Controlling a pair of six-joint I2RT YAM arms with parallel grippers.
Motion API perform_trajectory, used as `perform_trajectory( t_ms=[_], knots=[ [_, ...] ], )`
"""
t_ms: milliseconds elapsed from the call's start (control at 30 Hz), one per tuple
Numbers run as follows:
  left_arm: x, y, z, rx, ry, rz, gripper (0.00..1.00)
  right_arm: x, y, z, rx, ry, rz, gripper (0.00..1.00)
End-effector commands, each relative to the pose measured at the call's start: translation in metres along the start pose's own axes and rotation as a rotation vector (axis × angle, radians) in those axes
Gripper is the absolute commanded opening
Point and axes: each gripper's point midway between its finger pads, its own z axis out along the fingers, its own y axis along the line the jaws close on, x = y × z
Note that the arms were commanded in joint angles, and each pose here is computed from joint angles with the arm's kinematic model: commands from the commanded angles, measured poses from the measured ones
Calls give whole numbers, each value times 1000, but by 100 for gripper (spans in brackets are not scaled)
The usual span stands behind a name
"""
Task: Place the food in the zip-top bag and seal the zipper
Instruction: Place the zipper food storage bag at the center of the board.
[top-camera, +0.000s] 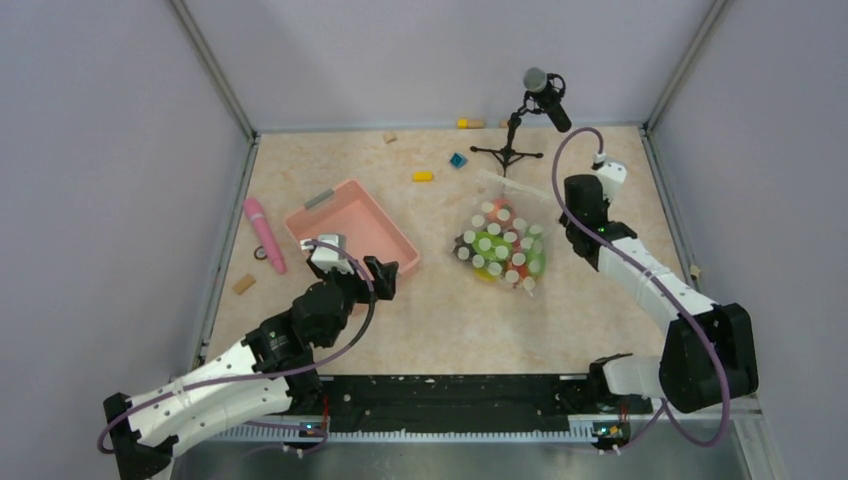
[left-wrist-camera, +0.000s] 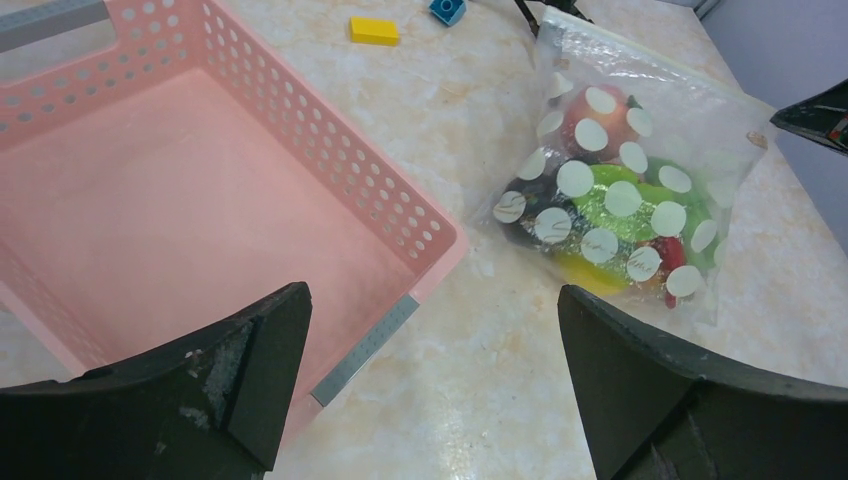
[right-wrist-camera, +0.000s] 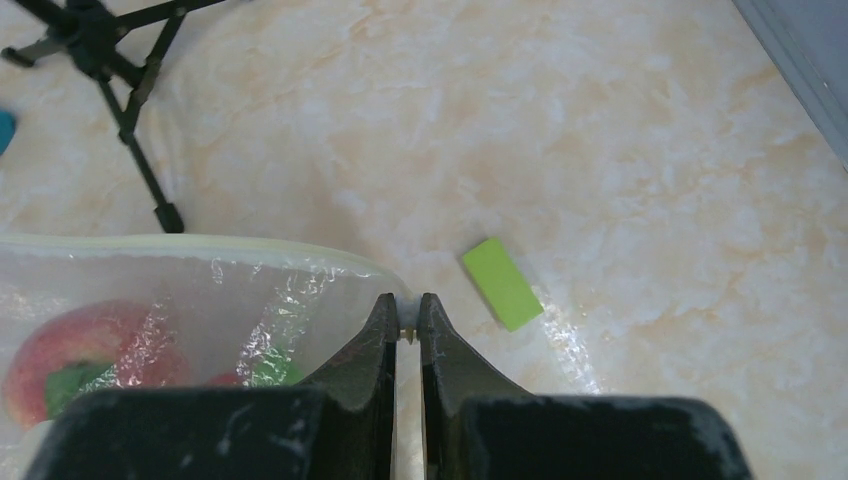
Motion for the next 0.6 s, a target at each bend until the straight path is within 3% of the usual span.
perform_trajectory(
  t_ms=[0, 100, 167, 200, 333, 400, 567],
  knots=[
    [-23, -4, -1, -12, -56, -40, 99, -20, -24, 6, 87, -12, 165, 0],
    [-25, -2, 0, -27, -63, -42, 99, -17, -31, 6, 89, 2, 168, 1],
    [-25, 1, 0, -46, -68, -46, 98, -19, -27, 1, 56, 3, 170, 12],
    [-26, 2, 0, -53, -69, -48, 98, -21, -24, -2, 30, 1, 171, 22],
    [-26, 5, 0, -75, -70, -57, 98, -34, -23, -21, -25, -31, 183, 93],
    [-27, 7, 0, -85, -71, -61, 98, -39, -30, -33, -17, -57, 196, 99],
    [-28, 12, -1, -123, -73, -73, 99, -50, -55, -65, 12, -137, 269, 99]
  ],
)
